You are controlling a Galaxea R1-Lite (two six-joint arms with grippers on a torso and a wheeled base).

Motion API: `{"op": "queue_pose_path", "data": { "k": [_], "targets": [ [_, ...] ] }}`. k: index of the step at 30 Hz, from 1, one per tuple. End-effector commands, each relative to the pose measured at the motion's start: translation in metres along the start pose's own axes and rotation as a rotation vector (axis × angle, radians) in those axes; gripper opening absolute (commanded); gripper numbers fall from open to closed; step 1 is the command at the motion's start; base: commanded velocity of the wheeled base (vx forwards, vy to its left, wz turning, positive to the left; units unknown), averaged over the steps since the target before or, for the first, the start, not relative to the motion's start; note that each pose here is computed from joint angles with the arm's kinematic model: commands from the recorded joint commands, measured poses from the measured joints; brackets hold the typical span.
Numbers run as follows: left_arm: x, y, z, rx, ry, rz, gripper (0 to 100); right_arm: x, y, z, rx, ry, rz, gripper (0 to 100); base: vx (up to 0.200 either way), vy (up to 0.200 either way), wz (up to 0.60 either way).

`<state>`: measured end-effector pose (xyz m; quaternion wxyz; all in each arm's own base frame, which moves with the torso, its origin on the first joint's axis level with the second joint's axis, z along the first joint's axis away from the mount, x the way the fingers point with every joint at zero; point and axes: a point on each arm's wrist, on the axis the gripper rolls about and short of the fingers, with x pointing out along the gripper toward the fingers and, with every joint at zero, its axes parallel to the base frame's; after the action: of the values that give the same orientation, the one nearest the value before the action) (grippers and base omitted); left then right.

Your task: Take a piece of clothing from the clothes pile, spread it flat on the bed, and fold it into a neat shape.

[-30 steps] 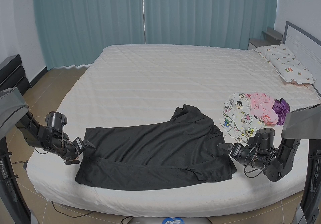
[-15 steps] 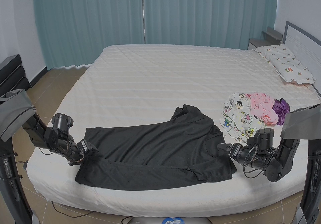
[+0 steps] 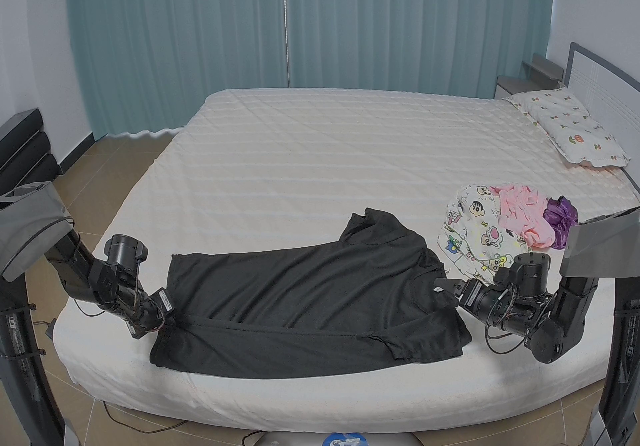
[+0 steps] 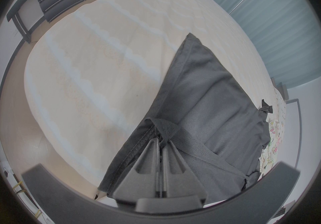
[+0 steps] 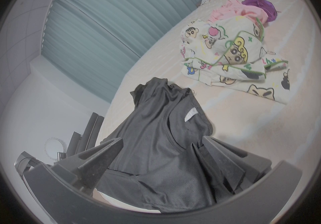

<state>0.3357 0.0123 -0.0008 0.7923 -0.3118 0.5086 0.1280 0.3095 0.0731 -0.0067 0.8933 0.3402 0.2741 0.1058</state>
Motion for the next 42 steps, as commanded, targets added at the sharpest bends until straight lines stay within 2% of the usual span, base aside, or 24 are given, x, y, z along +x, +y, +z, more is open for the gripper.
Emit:
{"op": "queue_pose_path", "data": {
  "k": [1, 9, 12, 19, 33, 34, 42],
  "targets": [
    [-0.004, 0.001, 0.000, -0.016, -0.006, 0.000, 0, 0.000, 0.002, -0.003, -0.009, 0.002, 0.013, 100, 0.000, 0.000, 0.00],
    [-0.005, 0.003, -0.001, -0.024, -0.003, 0.003, 0, 0.005, 0.002, -0.009, -0.043, 0.018, 0.032, 100, 0.000, 0.000, 0.00],
    [-0.005, 0.005, -0.001, -0.032, 0.000, 0.005, 0, 0.013, -0.008, -0.016, -0.102, 0.046, 0.013, 100, 0.000, 0.000, 0.00],
    [-0.004, 0.006, -0.002, -0.032, 0.007, 0.003, 0, 0.016, -0.022, -0.016, -0.143, 0.067, 0.026, 100, 0.000, 0.000, 0.00],
    [-0.003, 0.006, -0.002, -0.032, 0.011, 0.000, 0, 0.020, -0.031, -0.026, -0.173, 0.093, 0.033, 100, 0.000, 0.000, 0.00],
    [-0.003, 0.006, -0.002, -0.032, 0.011, 0.000, 0, 0.021, -0.032, -0.027, -0.178, 0.096, 0.032, 0, 0.000, 0.000, 0.00],
    [-0.002, 0.006, -0.002, -0.034, 0.013, 0.003, 0, 0.021, -0.038, -0.031, -0.201, 0.108, 0.019, 0, 0.000, 0.000, 0.00]
  ]
}}
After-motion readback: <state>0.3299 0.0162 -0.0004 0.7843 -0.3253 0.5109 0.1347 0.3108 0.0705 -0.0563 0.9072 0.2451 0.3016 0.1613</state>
